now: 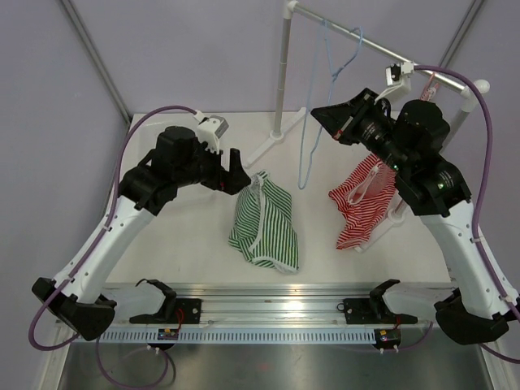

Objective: Remove the tank top from the hanger

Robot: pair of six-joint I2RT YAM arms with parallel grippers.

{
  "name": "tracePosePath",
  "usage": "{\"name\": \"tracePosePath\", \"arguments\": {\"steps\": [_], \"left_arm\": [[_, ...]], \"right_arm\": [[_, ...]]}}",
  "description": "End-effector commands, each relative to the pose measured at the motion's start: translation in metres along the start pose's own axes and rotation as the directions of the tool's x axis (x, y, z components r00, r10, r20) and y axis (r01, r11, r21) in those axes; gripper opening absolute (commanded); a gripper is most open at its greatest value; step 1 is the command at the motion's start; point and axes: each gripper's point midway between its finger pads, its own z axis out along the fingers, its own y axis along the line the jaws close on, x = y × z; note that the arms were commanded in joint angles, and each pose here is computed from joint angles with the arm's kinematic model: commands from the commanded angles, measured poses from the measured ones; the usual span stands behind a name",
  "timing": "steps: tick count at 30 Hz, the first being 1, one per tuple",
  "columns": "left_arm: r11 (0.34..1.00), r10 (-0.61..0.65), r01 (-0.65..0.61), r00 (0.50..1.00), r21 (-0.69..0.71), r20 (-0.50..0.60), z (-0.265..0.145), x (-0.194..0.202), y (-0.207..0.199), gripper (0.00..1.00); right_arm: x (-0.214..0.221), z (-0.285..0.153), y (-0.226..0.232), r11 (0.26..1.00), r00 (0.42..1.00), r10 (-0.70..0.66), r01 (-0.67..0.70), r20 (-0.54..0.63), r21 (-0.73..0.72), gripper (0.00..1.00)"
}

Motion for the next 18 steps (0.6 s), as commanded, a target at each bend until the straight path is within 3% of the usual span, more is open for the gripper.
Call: {"name": "tracePosePath", "arguments": {"steps": [1, 9, 18], "left_arm": [[0.99, 0.057, -0.046, 0.995, -0.134, 0.081, -0.021, -0.033, 0.011, 0.99], [0.953, 0.094, -0.066, 0.992, -0.295, 0.082, -0.042, -0.042, 0.034, 0.99], [0.956, 0.11, -0.079, 0.989, -0.283, 0.098, -0.051, -0.031, 0.031, 0.99]], "right_arm": [[0.019, -0.014, -0.05, 0.951, 0.993, 0.113, -0.099, -0.032, 0.293, 0.0], [-0.001, 0.007, -0.092, 0.836, 0.996, 0.085, -0.093, 0.039, 0.54, 0.0], [-0.013, 0.067, -0.136, 0.791, 0.993, 0.098, -0.118, 0.066, 0.6, 0.0]]}}
